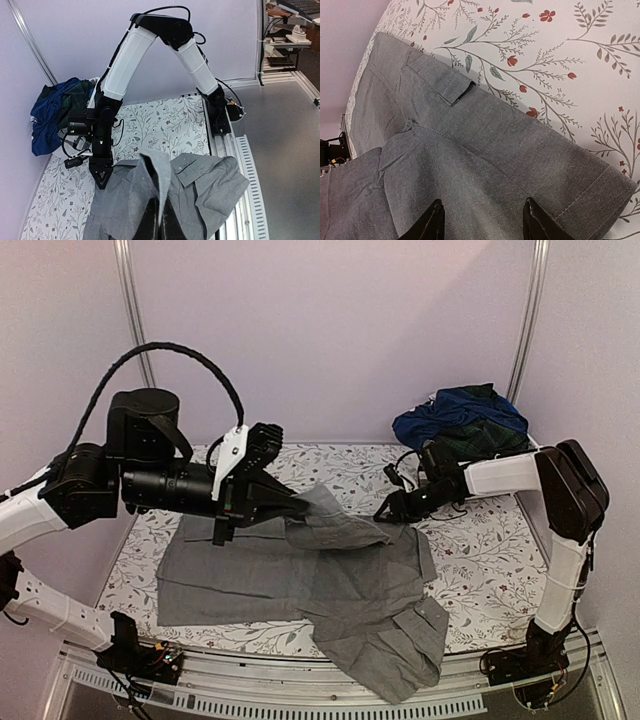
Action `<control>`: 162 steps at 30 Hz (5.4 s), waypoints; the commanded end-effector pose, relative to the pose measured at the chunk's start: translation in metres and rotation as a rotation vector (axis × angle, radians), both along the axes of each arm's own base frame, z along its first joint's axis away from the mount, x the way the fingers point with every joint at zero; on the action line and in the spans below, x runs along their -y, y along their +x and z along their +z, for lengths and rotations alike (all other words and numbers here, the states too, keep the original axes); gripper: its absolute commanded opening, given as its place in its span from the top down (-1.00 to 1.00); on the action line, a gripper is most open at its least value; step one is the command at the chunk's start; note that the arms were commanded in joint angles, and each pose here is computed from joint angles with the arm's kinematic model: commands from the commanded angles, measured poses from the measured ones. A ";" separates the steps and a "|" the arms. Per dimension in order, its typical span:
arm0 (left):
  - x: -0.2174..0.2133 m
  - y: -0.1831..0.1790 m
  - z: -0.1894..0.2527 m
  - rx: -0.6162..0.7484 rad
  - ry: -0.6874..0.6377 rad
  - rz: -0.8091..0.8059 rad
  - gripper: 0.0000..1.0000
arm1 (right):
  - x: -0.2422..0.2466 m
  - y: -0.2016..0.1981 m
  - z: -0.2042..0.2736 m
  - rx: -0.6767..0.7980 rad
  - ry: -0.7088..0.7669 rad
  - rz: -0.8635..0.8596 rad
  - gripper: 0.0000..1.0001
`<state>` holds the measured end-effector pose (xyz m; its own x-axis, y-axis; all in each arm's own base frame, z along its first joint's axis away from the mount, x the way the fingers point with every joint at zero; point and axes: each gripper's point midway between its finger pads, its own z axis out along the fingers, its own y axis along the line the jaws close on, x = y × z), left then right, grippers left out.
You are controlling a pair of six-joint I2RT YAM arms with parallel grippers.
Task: Fold and stack the mixed laundry pile
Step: Smooth out the 1/3-folded shirt at the center of the board, then move the 1/3-folded shirt to the center of the board, then pick up the 1/3-folded shirt from the center of the board.
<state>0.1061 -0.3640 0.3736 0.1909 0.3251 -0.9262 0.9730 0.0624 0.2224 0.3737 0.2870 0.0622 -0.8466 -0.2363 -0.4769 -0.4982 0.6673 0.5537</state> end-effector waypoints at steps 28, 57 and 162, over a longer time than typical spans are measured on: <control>-0.150 0.202 -0.121 -0.339 -0.056 1.080 1.00 | 0.023 -0.019 -0.052 -0.077 -0.170 -0.018 0.10; -0.309 0.248 -0.290 -0.694 0.074 1.710 0.62 | 0.004 -0.017 0.060 0.119 -0.089 0.002 -0.09; -0.102 0.236 -0.153 -0.470 -0.199 0.766 -0.47 | -0.005 -0.123 0.156 0.316 0.079 -0.001 1.00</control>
